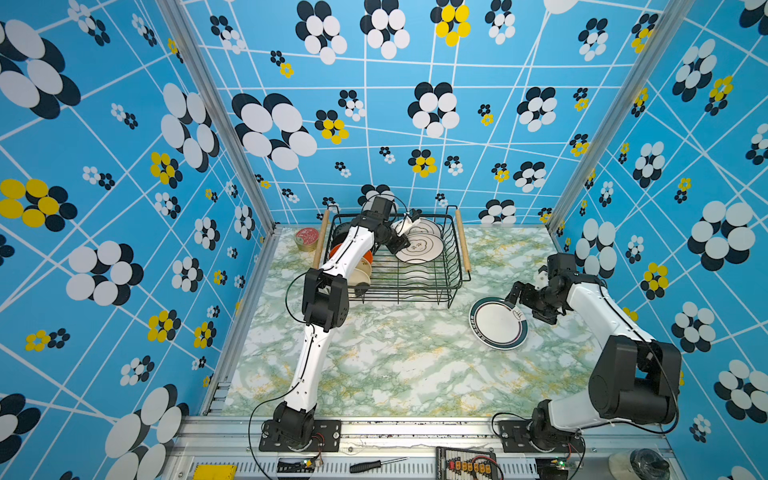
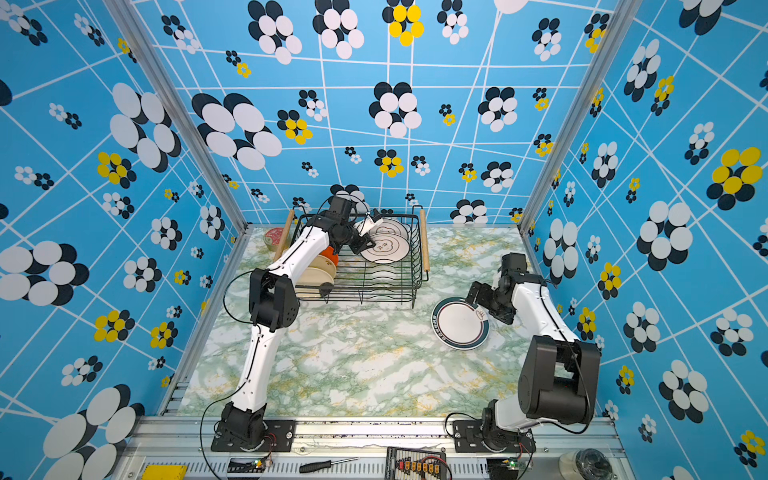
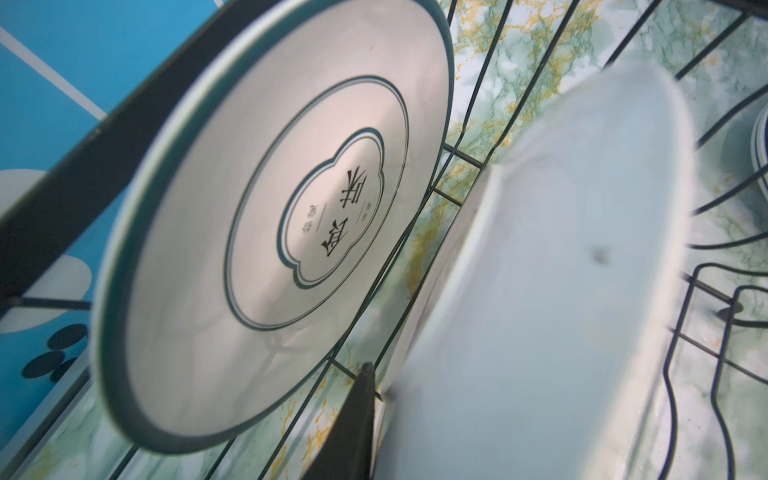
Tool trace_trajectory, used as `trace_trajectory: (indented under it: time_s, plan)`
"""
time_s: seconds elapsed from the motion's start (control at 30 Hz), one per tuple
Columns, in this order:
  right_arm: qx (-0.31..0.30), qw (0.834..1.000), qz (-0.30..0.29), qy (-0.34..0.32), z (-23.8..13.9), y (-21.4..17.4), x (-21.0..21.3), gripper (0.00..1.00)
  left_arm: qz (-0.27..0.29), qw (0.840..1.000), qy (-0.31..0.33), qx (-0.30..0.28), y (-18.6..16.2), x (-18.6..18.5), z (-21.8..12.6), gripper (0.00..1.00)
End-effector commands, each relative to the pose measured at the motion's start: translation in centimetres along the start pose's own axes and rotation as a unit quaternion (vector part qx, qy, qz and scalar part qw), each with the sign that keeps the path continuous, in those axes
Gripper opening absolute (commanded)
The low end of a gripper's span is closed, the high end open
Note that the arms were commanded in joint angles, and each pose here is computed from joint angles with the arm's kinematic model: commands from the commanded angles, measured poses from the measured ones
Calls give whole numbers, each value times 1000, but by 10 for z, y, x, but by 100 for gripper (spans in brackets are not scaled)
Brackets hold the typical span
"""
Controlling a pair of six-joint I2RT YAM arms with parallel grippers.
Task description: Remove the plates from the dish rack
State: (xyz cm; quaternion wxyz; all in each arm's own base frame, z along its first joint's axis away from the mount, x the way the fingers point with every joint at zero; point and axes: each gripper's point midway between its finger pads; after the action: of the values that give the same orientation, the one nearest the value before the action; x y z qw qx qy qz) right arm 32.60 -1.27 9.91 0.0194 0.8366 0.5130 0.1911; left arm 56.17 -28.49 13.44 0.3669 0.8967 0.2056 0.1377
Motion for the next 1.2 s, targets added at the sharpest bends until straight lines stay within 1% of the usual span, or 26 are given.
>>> trace_trajectory:
  time_s: [0.0, 0.2, 0.27, 0.43, 0.5, 0.63, 0.87, 1.17]
  plan:
    - [0, 1000, 10, -2, -6, 0, -1, 99, -6, 1000, -16, 11, -8, -4, 1, 21]
    - [-3, 1000, 10, -1, -8, 0, -1, 99, -11, 1000, -22, 12, -7, -7, -2, 14]
    - [-4, 1000, 10, 1, -9, 0, 0, 99, -11, 999, -27, 13, -6, -9, -5, 10]
    - [-2, 1000, 11, 8, -8, -2, 2, 99, -14, 999, -27, 18, -3, -12, -15, 7]
    - [-2, 1000, 10, 12, -8, -2, 3, 99, -15, 999, -28, 19, -3, -14, -18, 3]
    - [-6, 1000, 8, 15, -11, -2, 5, 99, -23, 999, -29, 19, -1, -16, -25, 0]
    - [-13, 1000, 4, 25, -16, -1, 8, 99, -34, 999, -30, 17, 5, -24, -43, 0]
    - [-32, 999, -4, 35, -31, 6, 15, 99, -37, 999, -18, 5, 14, -35, -75, 0]
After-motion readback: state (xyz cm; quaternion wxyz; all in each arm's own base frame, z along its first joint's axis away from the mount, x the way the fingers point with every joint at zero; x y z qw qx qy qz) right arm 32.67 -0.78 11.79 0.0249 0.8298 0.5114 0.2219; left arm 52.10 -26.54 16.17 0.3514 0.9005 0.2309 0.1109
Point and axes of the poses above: each gripper's point midway between its finger pads, its own z axis out along the fingers, its own x axis along the line the jaws close on, y = z × x, and after that the axes turned 4 degrees about z, right-handed
